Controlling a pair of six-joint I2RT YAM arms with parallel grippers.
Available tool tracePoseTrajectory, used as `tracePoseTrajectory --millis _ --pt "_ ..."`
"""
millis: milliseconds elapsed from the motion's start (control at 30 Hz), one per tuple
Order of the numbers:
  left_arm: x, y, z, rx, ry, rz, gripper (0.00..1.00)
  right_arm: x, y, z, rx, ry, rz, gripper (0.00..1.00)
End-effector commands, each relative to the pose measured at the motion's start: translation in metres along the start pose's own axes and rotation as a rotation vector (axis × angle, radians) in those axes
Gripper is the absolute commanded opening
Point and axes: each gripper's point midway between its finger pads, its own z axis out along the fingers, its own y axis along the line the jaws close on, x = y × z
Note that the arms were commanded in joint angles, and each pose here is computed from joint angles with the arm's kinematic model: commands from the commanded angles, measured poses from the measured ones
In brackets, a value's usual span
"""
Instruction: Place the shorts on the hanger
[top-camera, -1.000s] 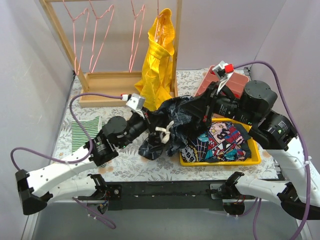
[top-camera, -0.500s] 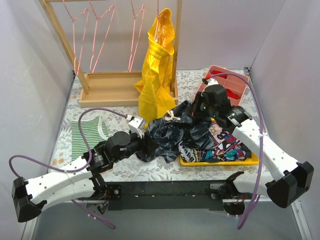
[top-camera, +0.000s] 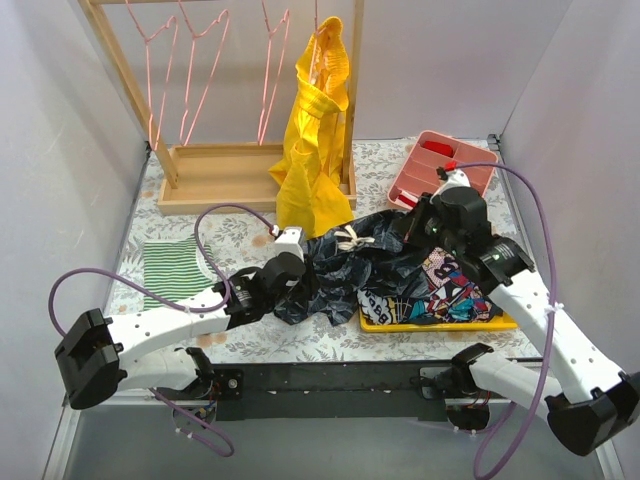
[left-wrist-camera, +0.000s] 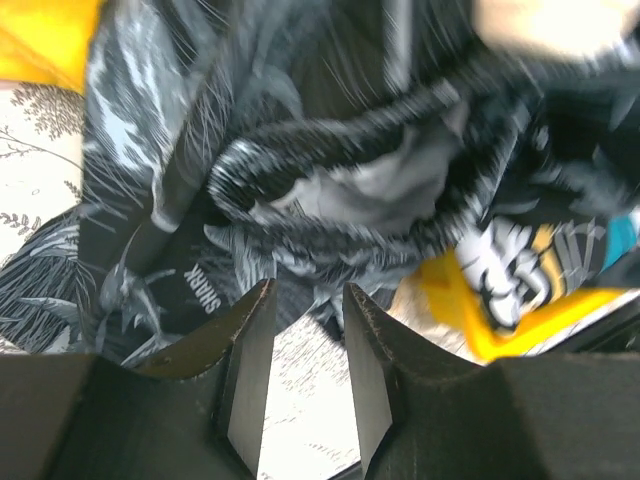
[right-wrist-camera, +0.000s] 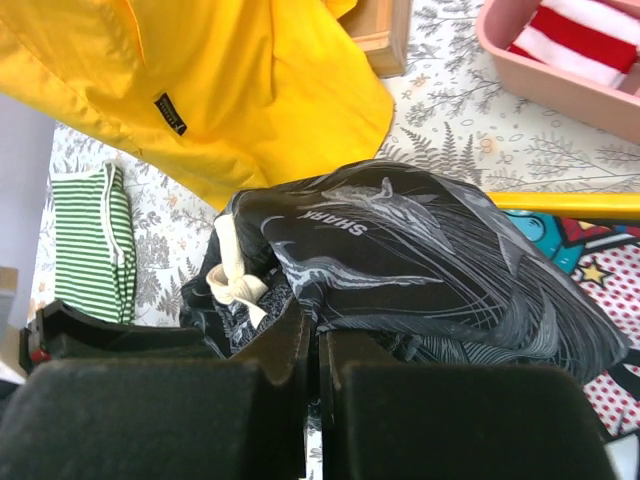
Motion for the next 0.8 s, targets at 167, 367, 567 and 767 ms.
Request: tracePoseTrajectory --millis 167,367,567,767 --pt "-0.028 -0.003 0.002 -0.052 -0.088 -0.177 0.39 0.008 -0.017 -0.024 0.029 -0.025 -0.004 0.01" --pt "-0.023 0.001 0.015 -0.093 -0.074 -0.195 0.4 0.014 -0.018 -0.027 0.012 -0.019 0.014 0.01" --pt "-0.015 0.017 0.021 -0.153 -0.084 -0.237 0.38 0.013 -0.018 -0.03 0.011 -0.026 0.013 0.01" --pt "-0.016 0.02 0.032 -0.156 -0.084 -0.243 0.39 0.009 -0.015 -0.036 0.006 -0.032 0.011 0.01"
